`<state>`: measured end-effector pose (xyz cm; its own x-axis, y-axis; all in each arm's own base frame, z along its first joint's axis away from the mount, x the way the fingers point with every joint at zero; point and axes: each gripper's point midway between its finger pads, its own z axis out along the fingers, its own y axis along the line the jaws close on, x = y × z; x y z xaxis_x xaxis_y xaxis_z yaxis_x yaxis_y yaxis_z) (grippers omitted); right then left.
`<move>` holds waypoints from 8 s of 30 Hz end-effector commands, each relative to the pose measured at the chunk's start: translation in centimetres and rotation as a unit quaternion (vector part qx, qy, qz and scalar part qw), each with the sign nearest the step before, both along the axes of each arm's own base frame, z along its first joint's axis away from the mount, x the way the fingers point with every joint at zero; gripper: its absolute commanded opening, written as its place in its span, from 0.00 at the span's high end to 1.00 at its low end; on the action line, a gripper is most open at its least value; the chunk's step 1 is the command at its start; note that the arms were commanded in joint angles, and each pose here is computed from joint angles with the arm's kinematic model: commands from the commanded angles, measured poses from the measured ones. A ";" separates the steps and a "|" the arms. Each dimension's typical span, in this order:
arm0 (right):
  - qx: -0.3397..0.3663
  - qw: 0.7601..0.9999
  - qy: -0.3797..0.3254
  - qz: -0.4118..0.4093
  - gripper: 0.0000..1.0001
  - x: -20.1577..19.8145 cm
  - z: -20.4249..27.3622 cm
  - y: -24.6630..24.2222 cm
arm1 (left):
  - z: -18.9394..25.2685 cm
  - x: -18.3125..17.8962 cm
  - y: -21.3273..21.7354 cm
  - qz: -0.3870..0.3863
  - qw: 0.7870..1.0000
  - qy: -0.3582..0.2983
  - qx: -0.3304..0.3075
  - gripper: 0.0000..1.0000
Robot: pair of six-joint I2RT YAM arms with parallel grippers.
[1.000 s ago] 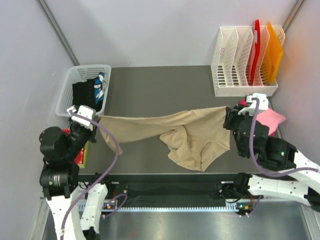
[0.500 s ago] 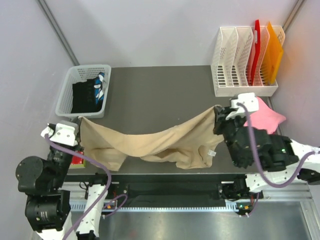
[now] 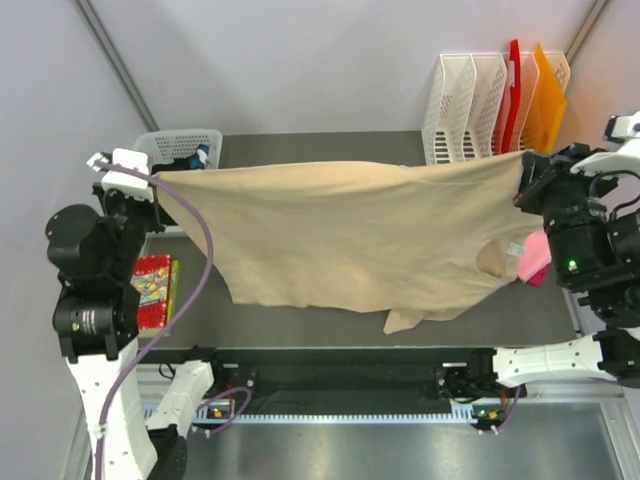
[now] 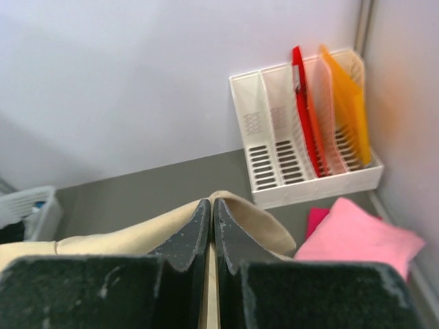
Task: Fold and stack the t-shirts
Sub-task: Flatten the tshirt out, then fold the tshirt
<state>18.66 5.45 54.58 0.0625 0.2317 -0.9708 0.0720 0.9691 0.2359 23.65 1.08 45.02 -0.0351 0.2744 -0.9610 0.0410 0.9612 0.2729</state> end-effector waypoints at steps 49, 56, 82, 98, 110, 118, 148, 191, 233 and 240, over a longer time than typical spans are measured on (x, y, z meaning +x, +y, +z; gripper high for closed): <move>-0.127 0.976 0.171 -0.054 1.00 26.3 -25.7 4.9 | -16.7 22.8 7.7 0.136 0.981 0.118 0.070 1.00; -0.136 0.972 0.184 -0.055 1.00 29.6 -27.4 5.5 | -18.0 27.0 8.3 0.141 0.980 0.123 0.072 1.00; -0.164 0.955 0.241 -0.053 1.00 38.8 -32.1 4.7 | -26.0 34.7 8.1 0.120 0.971 0.198 0.058 1.00; -0.158 0.945 0.278 -0.074 1.00 30.9 -35.4 1.8 | -31.1 27.0 6.6 0.057 0.958 0.255 0.120 1.00; -0.158 0.937 0.297 -0.091 1.00 28.3 -36.5 0.8 | -27.9 25.5 3.8 0.018 0.969 0.223 0.103 1.00; -0.158 0.936 0.299 -0.097 1.00 27.7 -36.7 0.4 | -25.6 24.4 1.2 -0.004 0.973 0.205 0.102 1.00; -0.083 0.990 0.012 -0.115 1.00 11.7 -11.6 2.8 | -2.1 9.0 -3.1 -0.057 0.996 -0.062 0.002 1.00; -0.147 0.953 0.224 -0.142 1.00 25.3 -29.6 -0.2 | -18.5 21.7 0.8 0.040 0.985 0.132 0.104 1.00; -0.114 0.921 0.347 -0.134 0.67 16.0 -43.1 -0.8 | -34.8 11.8 -0.6 -0.061 0.945 0.263 0.183 0.99; -0.085 0.943 0.299 -0.119 0.58 16.6 -39.0 -0.2 | -33.7 11.3 -0.3 -0.056 0.944 0.265 0.188 0.84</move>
<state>33.47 4.10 11.06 -0.5964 0.0603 -0.8004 0.3459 0.9191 -0.1885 34.31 0.72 8.53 -0.4801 0.6170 -0.6236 0.3884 0.7869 0.4796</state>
